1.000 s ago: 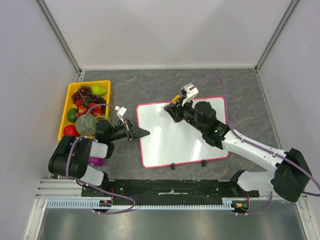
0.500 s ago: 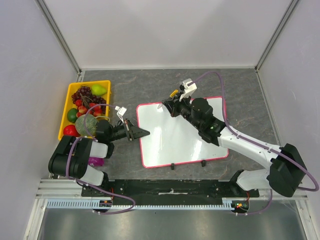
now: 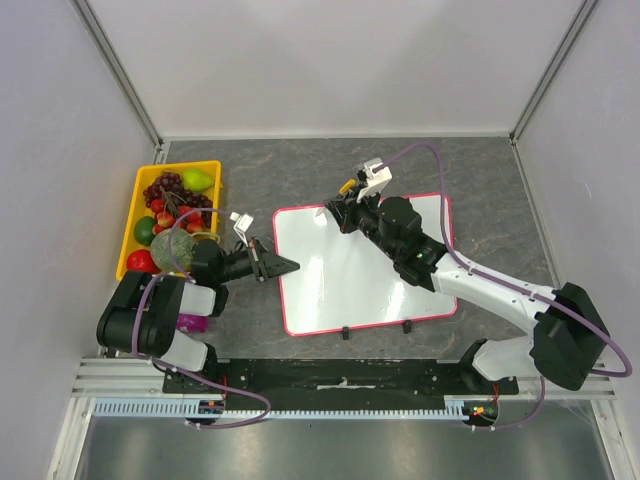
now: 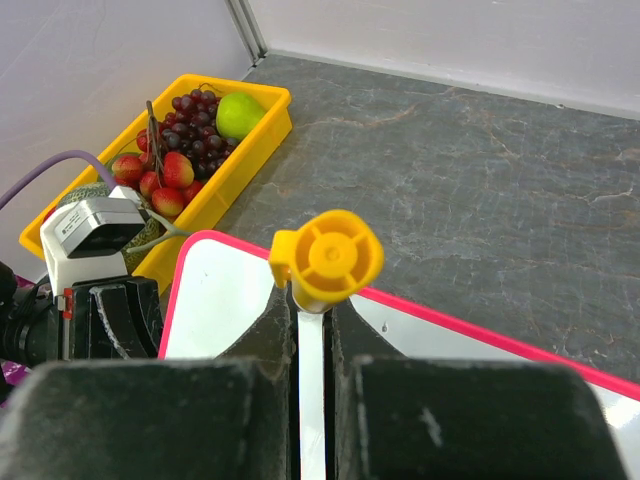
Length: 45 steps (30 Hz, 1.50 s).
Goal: Write a sentence on the whiteboard
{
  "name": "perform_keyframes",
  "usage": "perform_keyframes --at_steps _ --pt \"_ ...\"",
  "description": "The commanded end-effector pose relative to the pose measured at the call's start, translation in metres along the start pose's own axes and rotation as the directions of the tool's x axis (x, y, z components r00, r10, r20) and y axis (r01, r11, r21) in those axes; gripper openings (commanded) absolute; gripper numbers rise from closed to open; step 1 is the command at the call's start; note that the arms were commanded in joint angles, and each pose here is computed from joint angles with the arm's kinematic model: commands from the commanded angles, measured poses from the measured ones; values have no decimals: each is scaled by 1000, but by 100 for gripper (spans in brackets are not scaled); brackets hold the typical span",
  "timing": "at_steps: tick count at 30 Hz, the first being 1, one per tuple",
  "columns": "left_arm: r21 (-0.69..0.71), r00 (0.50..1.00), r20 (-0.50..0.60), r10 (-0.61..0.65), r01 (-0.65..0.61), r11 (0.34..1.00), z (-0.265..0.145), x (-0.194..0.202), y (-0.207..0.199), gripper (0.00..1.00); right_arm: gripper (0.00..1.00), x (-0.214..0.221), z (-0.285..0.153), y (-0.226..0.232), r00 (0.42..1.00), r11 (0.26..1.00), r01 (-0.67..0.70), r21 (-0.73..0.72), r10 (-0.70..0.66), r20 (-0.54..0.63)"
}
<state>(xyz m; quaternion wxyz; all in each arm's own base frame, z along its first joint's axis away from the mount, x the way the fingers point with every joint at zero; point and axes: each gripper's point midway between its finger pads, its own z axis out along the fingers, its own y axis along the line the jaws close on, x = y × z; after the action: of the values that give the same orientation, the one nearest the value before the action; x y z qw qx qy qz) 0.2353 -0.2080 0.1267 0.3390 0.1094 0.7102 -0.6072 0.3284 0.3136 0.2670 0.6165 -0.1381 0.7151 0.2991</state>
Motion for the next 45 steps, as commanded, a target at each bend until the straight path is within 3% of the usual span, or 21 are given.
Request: perform_keyframes --at_steps 1,33,45 --pt "-62 995 14 96 -95 994 1 0 20 2 0 -2 1 -3 999 1000 12 16 -12 36" --pt "-51 995 8 95 -95 994 2 0 20 2 0 51 -24 0 996 998 -15 -61 9 -94" --pt "-54 996 9 94 -93 994 2 -1 21 2 0 6 -22 16 998 993 -54 -102 55 5"
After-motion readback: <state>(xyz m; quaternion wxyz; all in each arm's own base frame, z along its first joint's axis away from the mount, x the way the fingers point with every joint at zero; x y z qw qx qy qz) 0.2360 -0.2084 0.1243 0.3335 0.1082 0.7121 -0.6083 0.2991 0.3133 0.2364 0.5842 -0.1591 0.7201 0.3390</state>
